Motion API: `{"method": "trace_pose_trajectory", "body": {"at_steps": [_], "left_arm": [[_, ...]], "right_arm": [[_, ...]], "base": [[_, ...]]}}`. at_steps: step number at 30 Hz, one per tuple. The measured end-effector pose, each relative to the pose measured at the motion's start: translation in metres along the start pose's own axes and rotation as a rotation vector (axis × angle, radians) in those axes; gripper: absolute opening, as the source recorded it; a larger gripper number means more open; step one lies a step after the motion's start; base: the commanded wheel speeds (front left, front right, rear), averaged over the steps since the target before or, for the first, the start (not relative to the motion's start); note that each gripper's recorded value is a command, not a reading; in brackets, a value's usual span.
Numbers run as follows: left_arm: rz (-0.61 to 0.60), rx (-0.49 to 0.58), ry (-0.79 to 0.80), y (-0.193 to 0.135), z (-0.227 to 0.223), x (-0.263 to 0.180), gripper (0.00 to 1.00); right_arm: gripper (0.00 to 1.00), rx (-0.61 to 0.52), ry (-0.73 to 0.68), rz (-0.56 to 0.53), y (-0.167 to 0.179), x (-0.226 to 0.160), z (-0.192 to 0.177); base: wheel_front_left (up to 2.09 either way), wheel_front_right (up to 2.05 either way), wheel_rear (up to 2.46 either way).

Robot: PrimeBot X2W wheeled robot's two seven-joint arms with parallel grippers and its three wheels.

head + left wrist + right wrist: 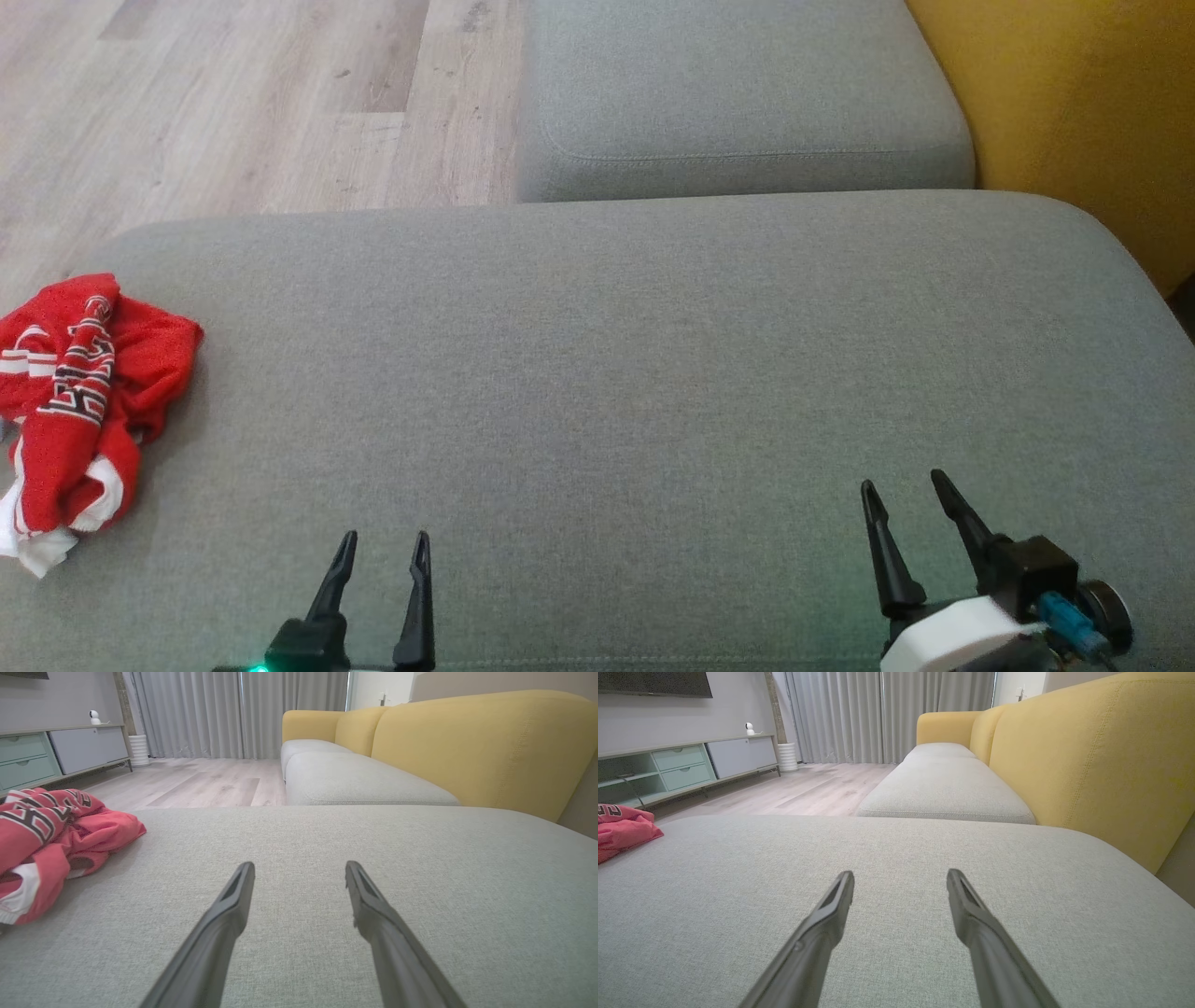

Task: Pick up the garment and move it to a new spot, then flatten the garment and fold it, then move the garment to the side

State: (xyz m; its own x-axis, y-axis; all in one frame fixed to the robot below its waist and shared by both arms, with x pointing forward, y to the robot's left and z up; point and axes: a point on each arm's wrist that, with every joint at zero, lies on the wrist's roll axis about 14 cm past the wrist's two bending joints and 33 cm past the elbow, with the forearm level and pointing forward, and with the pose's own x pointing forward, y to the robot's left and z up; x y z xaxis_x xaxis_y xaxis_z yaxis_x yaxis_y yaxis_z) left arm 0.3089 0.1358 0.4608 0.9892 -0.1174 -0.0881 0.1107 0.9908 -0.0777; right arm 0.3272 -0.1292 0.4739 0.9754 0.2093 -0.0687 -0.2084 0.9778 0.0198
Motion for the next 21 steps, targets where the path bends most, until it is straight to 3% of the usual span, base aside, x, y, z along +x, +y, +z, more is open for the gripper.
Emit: {"method": "trace_pose_trajectory", "body": {"at_steps": [21], "left_arm": [[0.043,-0.024,0.029,0.0093,-0.0048,-0.0029,1.0]], "right_arm": [[1.0,-0.002,-0.001,-0.004,-0.0018,-0.0008,-0.0006]], "base": [[0.0,0.0,0.0]]}}
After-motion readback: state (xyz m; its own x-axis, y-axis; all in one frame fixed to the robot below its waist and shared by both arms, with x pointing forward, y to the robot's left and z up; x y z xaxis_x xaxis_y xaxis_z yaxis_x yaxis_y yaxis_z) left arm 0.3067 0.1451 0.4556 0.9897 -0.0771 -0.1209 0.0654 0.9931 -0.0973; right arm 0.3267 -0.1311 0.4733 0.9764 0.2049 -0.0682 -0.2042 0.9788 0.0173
